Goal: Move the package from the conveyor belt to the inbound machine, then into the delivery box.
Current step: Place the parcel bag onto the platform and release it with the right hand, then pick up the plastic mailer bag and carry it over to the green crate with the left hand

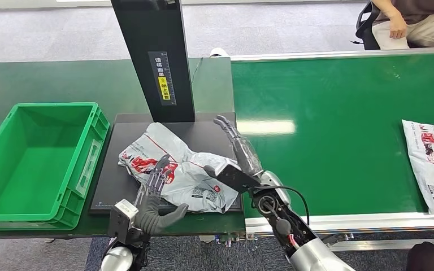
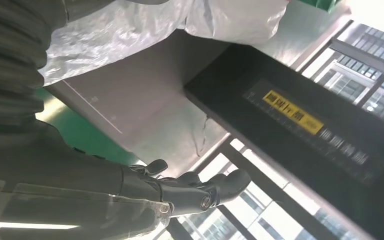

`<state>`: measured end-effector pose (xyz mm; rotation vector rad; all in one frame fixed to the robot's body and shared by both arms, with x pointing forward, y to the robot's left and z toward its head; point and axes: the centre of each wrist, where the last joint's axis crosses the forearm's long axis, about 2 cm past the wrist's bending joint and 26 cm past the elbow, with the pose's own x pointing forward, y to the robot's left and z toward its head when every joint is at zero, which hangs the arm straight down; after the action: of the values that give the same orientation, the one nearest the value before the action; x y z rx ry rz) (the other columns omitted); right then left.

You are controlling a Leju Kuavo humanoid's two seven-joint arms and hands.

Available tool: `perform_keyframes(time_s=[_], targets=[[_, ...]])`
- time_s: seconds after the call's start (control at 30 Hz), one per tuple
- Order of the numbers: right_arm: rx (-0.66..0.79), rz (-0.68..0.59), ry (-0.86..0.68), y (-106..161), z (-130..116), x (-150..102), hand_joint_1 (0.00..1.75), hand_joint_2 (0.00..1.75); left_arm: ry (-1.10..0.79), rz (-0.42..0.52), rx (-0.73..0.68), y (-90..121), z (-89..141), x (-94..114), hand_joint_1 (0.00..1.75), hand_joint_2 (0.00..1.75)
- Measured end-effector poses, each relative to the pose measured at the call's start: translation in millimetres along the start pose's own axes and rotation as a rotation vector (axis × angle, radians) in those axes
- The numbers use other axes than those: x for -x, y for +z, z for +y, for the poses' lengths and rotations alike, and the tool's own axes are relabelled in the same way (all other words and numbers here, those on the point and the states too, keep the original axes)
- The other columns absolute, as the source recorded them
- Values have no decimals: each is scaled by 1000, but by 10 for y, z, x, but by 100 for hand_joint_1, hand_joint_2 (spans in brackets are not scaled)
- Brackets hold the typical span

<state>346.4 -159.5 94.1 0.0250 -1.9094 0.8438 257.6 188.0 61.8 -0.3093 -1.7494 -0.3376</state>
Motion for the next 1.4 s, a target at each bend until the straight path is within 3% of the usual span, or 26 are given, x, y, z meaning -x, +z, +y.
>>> perform_keyframes(time_s=[0.33, 0.67, 1.1, 1.4], targets=[[112, 55, -223, 307, 4, 159, 0, 175, -262, 72, 2, 25, 18, 17, 0, 175], [155, 46, -270, 490, 64, 135, 0, 175, -483, 128, -95, -6, 34, 27, 0, 175], [150, 42, -283, 539, 98, 113, 0, 175, -576, 11, -162, -112, 96, -41, 0, 175], [142, 40, -289, 547, 109, 115, 0, 175, -825, -18, -40, -185, 54, -85, 0, 175]])
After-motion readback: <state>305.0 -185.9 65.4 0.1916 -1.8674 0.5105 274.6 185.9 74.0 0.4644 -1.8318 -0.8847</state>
